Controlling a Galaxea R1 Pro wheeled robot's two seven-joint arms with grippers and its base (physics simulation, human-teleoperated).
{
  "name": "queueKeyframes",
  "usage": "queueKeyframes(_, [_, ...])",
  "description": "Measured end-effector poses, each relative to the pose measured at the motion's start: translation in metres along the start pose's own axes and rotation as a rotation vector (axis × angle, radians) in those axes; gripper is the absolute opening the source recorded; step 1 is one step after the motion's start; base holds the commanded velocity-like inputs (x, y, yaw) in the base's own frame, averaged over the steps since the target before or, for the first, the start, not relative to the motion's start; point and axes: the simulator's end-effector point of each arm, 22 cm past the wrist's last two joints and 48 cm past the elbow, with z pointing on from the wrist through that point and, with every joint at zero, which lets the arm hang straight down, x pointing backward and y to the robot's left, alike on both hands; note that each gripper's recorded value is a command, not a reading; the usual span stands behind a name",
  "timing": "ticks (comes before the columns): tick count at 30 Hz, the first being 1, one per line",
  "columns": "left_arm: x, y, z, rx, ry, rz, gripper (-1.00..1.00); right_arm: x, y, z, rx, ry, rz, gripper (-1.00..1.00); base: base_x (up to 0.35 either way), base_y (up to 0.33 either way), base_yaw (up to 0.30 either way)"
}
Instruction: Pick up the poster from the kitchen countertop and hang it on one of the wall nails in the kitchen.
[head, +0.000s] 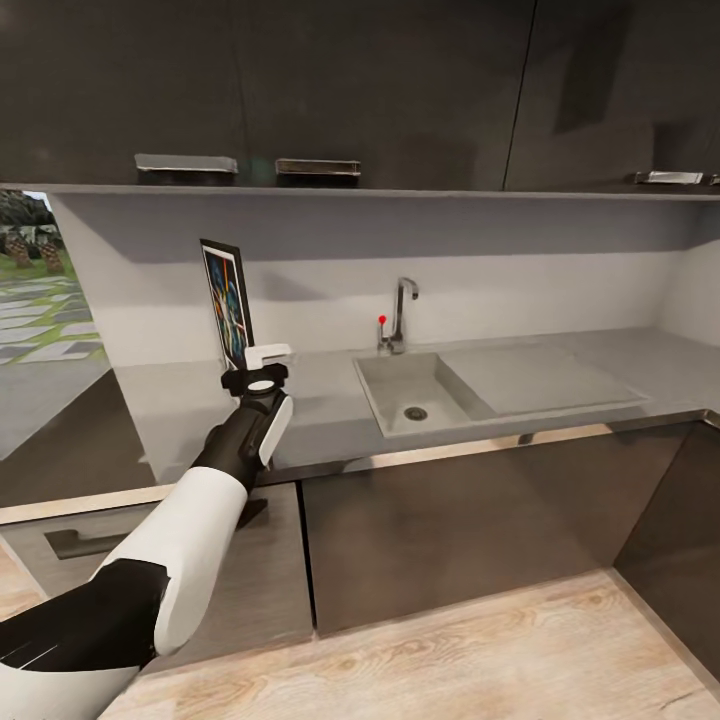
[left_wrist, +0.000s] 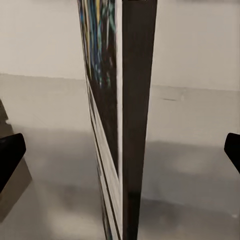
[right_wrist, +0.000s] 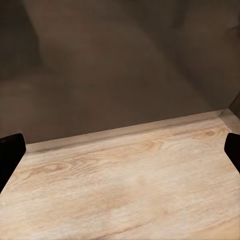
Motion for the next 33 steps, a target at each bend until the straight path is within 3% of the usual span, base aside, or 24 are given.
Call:
queueKeyframes(11, [-0.0006,0.0010,0.0000,-0.002,0.000,-0.004,1.00,-0.0001,-0.0003,-0.0001,0.000,0.000,-0.001,1.00,0.144,0.001,0.000])
queueKeyframes(29, [-0.0025,0.0036,0.0007,-0.006,-0.002,-0.016,1.00,0.0006,-0.0003,-0.0001,0.000,0.002,-0.001,1.00,0.009,0.000,0.000])
queueKeyframes(30, [-0.0025,0.0036,0.0007,-0.006,-0.002,-0.016,-1.00,0.0006,-0.0002,-0.0001,0.000,0.002,-0.001,1.00,0.000,0.000,0.000])
queueKeyframes(33, [-0.0028,0.0039,0.0007,-0.006,-0.002,-0.017,-1.00,0.0007,-0.0002,-0.0002,0.000,0.002,-0.001,1.00,0.000,0.000,0.000])
